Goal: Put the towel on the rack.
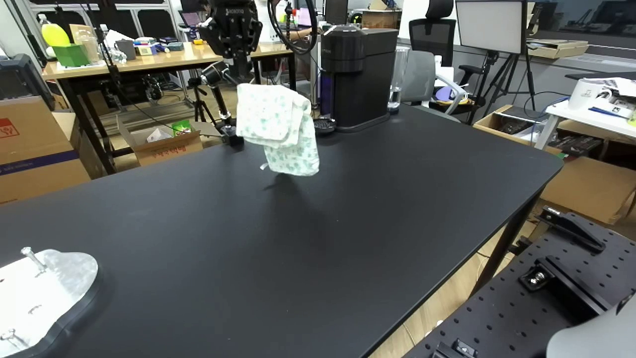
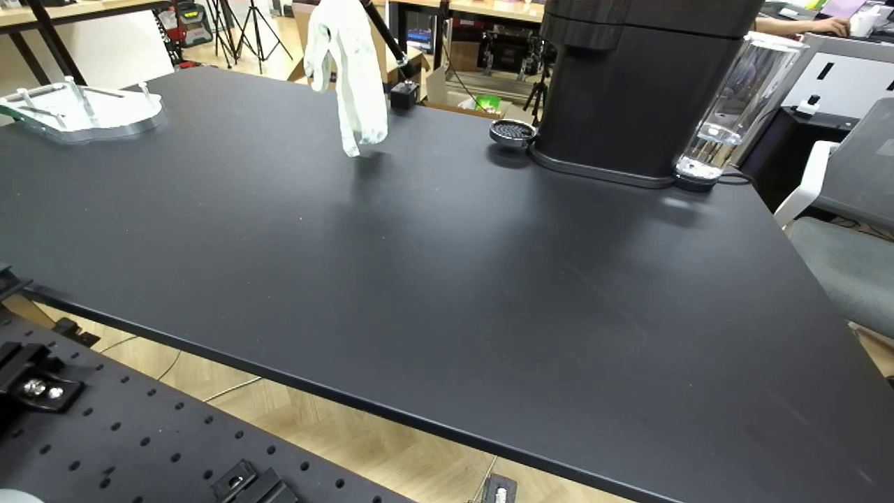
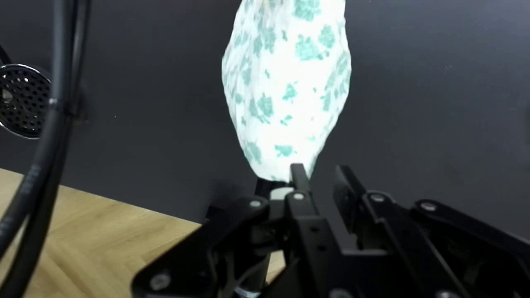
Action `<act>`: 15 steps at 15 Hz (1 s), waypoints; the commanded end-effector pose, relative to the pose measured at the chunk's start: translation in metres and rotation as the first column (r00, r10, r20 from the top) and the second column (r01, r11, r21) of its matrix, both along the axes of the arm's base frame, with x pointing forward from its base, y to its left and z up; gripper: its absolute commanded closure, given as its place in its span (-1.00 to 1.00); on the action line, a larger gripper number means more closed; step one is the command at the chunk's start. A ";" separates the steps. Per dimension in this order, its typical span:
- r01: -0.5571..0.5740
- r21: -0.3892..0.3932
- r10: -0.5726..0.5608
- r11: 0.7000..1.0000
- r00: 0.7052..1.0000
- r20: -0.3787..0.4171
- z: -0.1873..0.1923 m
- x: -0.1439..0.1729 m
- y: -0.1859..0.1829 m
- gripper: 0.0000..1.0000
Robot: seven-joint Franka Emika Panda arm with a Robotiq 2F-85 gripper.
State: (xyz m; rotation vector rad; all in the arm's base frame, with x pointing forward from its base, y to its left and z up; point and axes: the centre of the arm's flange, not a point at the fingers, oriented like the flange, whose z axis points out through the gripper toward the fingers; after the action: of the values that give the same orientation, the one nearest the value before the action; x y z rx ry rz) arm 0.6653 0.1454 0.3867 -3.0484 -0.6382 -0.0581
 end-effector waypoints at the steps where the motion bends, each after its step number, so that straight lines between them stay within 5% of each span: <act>1: -0.011 0.003 0.011 1.000 1.000 -0.015 0.007 0.008 0.002 -0.10; 8: -0.005 0.021 0.005 1.000 1.000 -0.001 0.008 0.009 0.004 -0.97; 11: 0.016 0.048 -0.017 0.999 1.000 0.021 0.021 -0.032 0.001 -1.00; 12: -0.002 0.028 0.002 1.000 1.000 0.005 0.005 -0.003 0.006 -1.00; 15: 0.000 0.040 -0.001 0.999 1.000 0.015 0.016 -0.014 0.007 -1.00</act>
State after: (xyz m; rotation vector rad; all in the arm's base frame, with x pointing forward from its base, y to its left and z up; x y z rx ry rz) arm 0.6508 0.1523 0.4023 -3.0128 -0.6292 -0.0920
